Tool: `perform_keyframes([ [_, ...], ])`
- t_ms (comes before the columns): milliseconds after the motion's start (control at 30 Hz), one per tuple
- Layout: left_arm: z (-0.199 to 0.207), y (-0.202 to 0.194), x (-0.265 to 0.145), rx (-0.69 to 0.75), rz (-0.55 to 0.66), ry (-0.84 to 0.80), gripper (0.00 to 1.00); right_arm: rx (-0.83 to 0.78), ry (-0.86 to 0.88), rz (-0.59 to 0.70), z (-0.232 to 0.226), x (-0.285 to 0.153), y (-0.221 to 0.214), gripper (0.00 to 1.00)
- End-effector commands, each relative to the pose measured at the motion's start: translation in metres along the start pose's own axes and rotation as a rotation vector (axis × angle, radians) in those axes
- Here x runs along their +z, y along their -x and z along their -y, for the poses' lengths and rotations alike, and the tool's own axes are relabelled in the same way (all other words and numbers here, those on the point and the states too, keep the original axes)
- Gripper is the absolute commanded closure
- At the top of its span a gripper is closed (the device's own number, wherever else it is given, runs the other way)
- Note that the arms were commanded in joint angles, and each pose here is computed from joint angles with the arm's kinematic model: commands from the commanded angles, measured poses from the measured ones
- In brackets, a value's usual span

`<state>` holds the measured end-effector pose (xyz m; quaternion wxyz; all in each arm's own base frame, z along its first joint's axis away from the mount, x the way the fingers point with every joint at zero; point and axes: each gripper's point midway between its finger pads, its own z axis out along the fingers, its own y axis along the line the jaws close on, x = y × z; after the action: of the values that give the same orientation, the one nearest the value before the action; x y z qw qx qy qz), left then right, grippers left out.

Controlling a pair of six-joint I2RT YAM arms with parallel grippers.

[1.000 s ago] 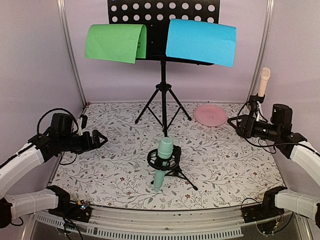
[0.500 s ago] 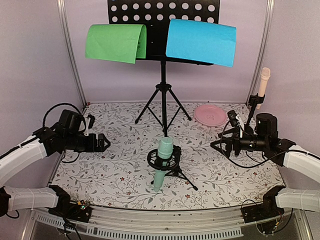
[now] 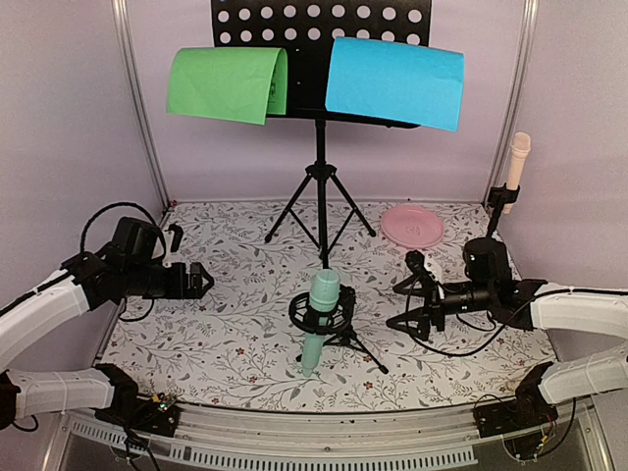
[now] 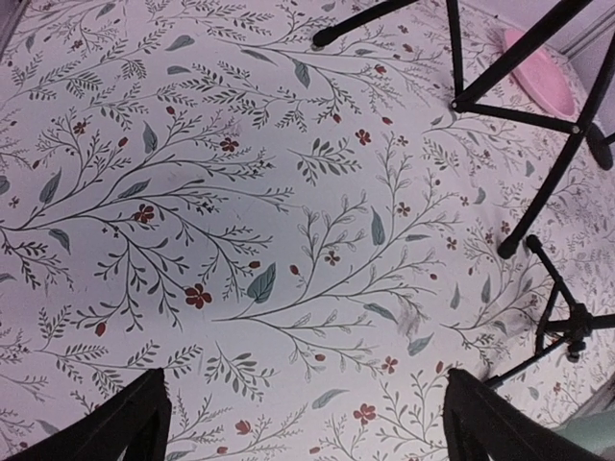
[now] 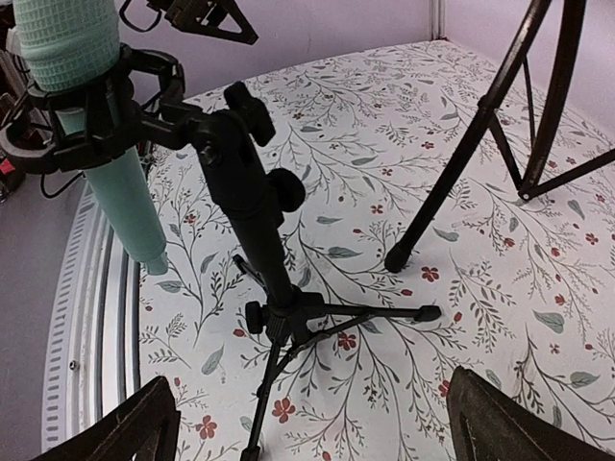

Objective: Pack up the instrument practice props

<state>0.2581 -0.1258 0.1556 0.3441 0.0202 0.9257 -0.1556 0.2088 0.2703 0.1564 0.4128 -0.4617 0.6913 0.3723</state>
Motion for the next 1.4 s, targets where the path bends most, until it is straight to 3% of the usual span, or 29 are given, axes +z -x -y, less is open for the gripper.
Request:
perform_keyframes([
  [0, 0.002, 0.006, -0.005, 0.002, 0.026, 0.004, 0.01, -0.125, 0.019, 0.088, -0.008, 0.023, 0.027, 0.01],
  [67, 0.001, 0.008, -0.01, -0.002, 0.048, 0.005, 0.01, -0.118, 0.043, 0.1, -0.011, 0.036, 0.028, 0.0],
  [367, 0.0, 0.011, -0.014, -0.004, 0.073, 0.009, 0.01, -0.172, 0.069, 0.093, -0.02, 0.078, 0.04, 0.22],
  [567, 0.0, 0.011, -0.013, -0.003, 0.075, 0.012, 0.01, -0.16, 0.084, 0.13, -0.027, 0.087, 0.048, 0.57],
  [900, 0.0, 0.012, -0.013, 0.001, 0.072, 0.017, 0.01, -0.088, -0.01, 0.183, -0.017, 0.083, 0.06, 0.88],
  [1167, 0.0, 0.012, -0.012, 0.004, 0.071, 0.016, 0.01, 0.201, -0.298, 0.259, 0.03, 0.062, 0.063, 0.95],
  [1367, -0.001, 0.012, -0.012, 0.004, 0.073, 0.019, 0.01, 0.237, -0.458, 0.278, 0.037, 0.052, 0.06, 0.95],
])
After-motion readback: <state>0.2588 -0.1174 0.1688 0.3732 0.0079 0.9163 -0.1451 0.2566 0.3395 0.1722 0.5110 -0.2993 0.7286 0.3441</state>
